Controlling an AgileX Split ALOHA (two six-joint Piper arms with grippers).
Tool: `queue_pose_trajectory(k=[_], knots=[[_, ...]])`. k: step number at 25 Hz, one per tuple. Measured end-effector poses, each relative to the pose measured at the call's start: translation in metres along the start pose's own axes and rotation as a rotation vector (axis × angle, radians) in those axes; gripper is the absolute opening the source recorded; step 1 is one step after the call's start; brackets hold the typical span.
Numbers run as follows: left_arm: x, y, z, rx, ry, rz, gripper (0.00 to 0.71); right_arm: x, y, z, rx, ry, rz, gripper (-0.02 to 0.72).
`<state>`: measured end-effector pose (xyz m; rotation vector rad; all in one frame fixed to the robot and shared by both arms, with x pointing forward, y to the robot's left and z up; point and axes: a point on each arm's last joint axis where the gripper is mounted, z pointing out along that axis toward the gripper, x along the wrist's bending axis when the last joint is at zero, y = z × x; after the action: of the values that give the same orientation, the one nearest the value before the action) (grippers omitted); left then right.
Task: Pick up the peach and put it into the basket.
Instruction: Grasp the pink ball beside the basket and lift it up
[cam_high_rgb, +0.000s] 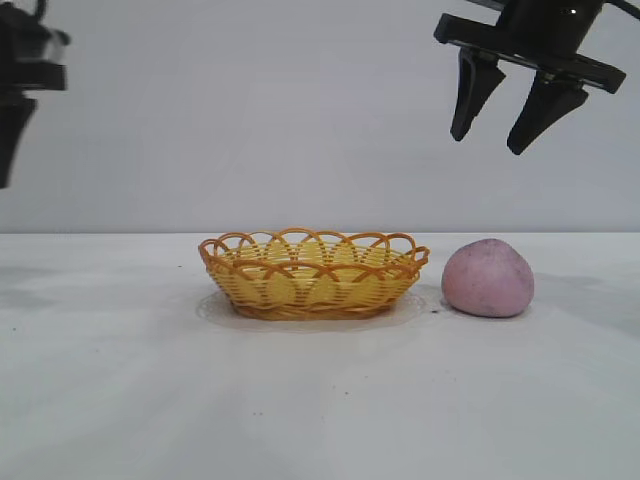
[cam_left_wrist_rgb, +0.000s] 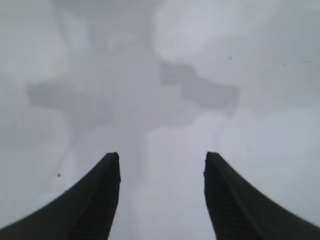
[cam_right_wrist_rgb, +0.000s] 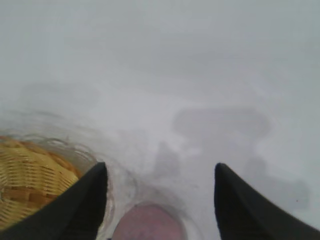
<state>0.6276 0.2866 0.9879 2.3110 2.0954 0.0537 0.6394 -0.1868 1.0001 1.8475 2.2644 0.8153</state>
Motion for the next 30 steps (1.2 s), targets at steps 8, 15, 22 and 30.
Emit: queue_pose_trajectory(k=[8,15,22,30], knots=[[0.005,-0.047,-0.046,-0.051,0.032,-0.02,0.317,0.0,-0.001,0.0,0.011,0.001,-0.002,0.447],[-0.004,-0.13,-0.086,-0.151,0.005,-0.037,0.317,0.0,-0.002,0.0,0.026,0.003,-0.003,0.447],[-0.013,-0.223,-0.108,-0.317,-0.021,-0.046,0.317,0.0,-0.003,0.0,0.028,0.003,-0.003,0.447],[-0.02,-0.316,-0.1,-0.55,-0.014,-0.043,0.317,0.001,-0.006,0.0,0.069,0.012,-0.003,0.447]])
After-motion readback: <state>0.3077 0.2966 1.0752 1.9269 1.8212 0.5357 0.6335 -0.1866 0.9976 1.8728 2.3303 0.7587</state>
